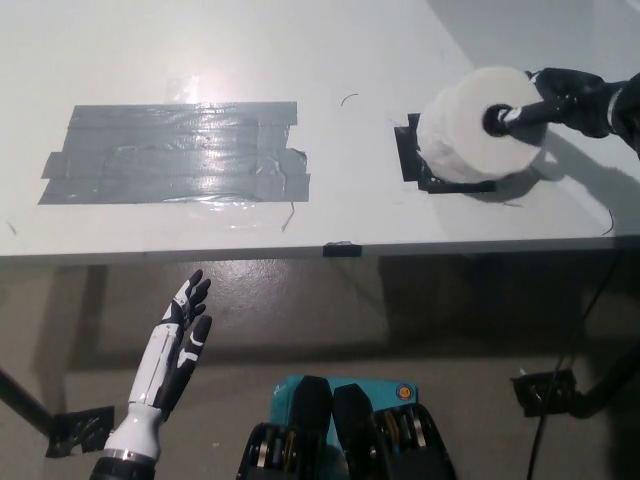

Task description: A person hands over a roll of toilet paper to the robot , and the robot inserts its right thumb into the hole in the centre to grab the roll, and then places it on the balck area on the desk.

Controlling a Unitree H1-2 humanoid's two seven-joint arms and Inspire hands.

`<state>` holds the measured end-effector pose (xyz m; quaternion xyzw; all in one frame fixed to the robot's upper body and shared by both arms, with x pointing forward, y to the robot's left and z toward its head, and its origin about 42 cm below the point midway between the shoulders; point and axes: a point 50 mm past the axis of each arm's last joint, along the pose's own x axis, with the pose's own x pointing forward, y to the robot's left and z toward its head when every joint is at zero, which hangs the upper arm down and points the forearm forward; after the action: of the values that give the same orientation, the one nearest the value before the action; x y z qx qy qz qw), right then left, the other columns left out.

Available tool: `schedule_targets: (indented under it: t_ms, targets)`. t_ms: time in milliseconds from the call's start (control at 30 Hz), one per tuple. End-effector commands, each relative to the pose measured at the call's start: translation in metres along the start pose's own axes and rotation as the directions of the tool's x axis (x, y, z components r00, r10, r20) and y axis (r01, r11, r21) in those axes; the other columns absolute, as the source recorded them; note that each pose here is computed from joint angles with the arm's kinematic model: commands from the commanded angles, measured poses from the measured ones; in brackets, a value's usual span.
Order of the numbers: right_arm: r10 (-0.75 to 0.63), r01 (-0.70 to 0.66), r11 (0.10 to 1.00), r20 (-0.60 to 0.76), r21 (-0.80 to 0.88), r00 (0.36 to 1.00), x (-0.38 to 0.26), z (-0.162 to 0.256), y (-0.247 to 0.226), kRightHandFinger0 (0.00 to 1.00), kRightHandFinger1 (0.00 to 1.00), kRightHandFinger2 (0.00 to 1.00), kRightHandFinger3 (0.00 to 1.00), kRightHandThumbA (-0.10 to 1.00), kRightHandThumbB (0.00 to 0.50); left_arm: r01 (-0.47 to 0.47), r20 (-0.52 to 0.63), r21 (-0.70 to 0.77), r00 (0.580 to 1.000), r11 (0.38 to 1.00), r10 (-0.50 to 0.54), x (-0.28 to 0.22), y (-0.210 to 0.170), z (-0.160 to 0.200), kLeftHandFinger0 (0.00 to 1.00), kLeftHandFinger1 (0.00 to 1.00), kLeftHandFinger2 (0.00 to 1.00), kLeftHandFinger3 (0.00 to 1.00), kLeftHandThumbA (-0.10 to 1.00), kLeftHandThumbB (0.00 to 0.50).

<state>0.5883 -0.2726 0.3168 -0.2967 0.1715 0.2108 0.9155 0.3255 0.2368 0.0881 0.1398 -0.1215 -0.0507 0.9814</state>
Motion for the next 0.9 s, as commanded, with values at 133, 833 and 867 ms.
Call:
schedule_targets:
  t_ms: [133, 833, 867]
  targets:
    - [-0.018, 0.038, 0.985, 0.124, -0.166, 0.992, -0.02, 0.074, -0.029, 1.0, 1.0, 1.0, 1.0, 0.69, 0.439, -0.004, 0.064, 0.018, 0.998, 1.0, 0.003, 0.006, 0.005, 0.009, 1.0, 1.0, 1.0, 1.0, 0.94, 0.173]
    - [-0.302, 0.3, 0.951, 0.463, 0.081, 0.833, -0.088, 0.152, -0.098, 1.0, 1.0, 1.0, 1.0, 0.73, 0.484, -0.007, 0.086, 0.013, 0.996, 1.0, 0.005, 0.022, 0.009, 0.018, 1.0, 1.0, 1.0, 1.0, 0.95, 0.174]
    - [-0.314, 0.329, 0.942, 0.505, 0.063, 0.804, -0.101, 0.161, -0.102, 1.0, 1.0, 1.0, 1.0, 0.74, 0.499, -0.01, 0.094, 0.02, 0.996, 1.0, 0.008, 0.025, 0.01, 0.019, 1.0, 1.0, 1.0, 1.0, 0.96, 0.158]
